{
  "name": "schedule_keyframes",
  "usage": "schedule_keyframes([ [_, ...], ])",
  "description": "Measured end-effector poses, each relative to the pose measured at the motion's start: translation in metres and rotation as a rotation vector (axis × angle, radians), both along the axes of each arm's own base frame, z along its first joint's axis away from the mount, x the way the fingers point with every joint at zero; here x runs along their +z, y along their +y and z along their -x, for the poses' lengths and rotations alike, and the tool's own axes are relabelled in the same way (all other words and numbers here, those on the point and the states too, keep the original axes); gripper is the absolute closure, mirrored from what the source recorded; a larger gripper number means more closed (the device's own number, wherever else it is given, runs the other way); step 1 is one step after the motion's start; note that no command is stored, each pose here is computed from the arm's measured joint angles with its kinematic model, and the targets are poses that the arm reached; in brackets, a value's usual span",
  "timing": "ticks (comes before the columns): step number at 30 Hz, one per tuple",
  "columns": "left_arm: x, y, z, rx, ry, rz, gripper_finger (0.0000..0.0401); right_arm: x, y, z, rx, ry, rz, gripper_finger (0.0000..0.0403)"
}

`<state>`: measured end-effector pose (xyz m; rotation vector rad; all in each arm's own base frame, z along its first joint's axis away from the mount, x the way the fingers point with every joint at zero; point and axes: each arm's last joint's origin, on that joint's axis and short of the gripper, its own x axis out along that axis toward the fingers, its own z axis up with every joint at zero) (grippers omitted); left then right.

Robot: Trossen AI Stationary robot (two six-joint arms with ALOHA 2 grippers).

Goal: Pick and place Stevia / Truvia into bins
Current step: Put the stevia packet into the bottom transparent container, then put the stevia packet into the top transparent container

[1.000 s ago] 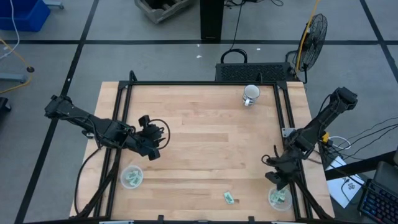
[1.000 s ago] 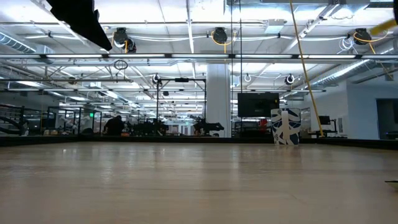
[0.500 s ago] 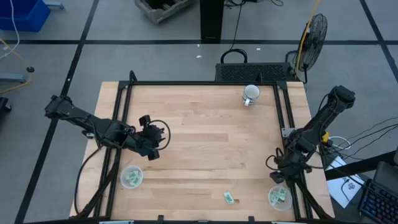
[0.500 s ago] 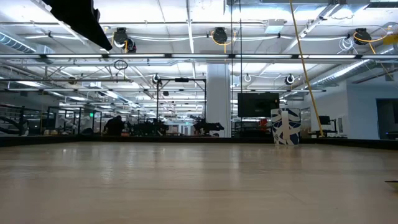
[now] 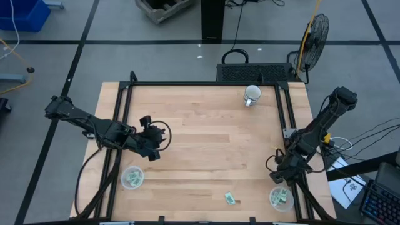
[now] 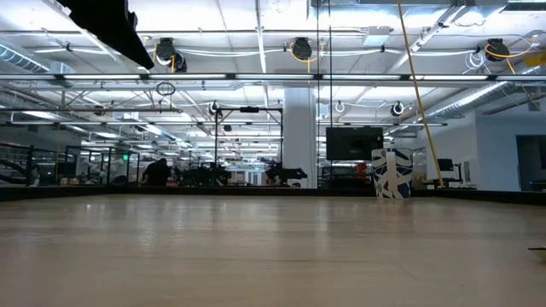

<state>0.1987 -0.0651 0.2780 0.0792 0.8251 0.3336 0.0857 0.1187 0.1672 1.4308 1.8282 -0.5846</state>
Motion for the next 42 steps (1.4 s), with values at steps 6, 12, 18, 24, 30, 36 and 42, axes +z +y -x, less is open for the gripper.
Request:
schedule_keyframes([
  [6,0.000,0.000,0.000,0.000,0.000,0.000,0.0279,-0.002,0.014,-0.013,0.023,-0.091,-0.083,0.0403],
  [12,0.000,0.000,0.000,-0.007,0.003,-0.007,0.0279,-0.001,0.018,-0.016,0.014,-0.106,-0.108,0.0403],
  [18,0.000,0.000,0.000,-0.007,0.003,-0.007,0.0279,0.000,0.019,-0.017,0.009,-0.127,-0.118,0.0403],
  [24,0.000,0.000,0.000,-0.002,0.001,-0.002,0.0279,0.003,0.024,-0.026,-0.067,-0.273,-0.111,0.0403],
  [30,0.000,0.000,0.000,-0.007,0.004,-0.006,0.0279,0.004,0.033,-0.035,-0.059,-0.356,-0.173,0.0403],
  [36,0.000,0.000,0.000,-0.007,0.004,-0.007,0.0279,0.006,0.044,-0.044,-0.036,-0.464,-0.255,0.0403],
  [42,0.000,0.000,0.000,-0.015,0.007,-0.014,0.0279,0.000,0.040,-0.037,0.003,-0.414,-0.183,0.0403],
])
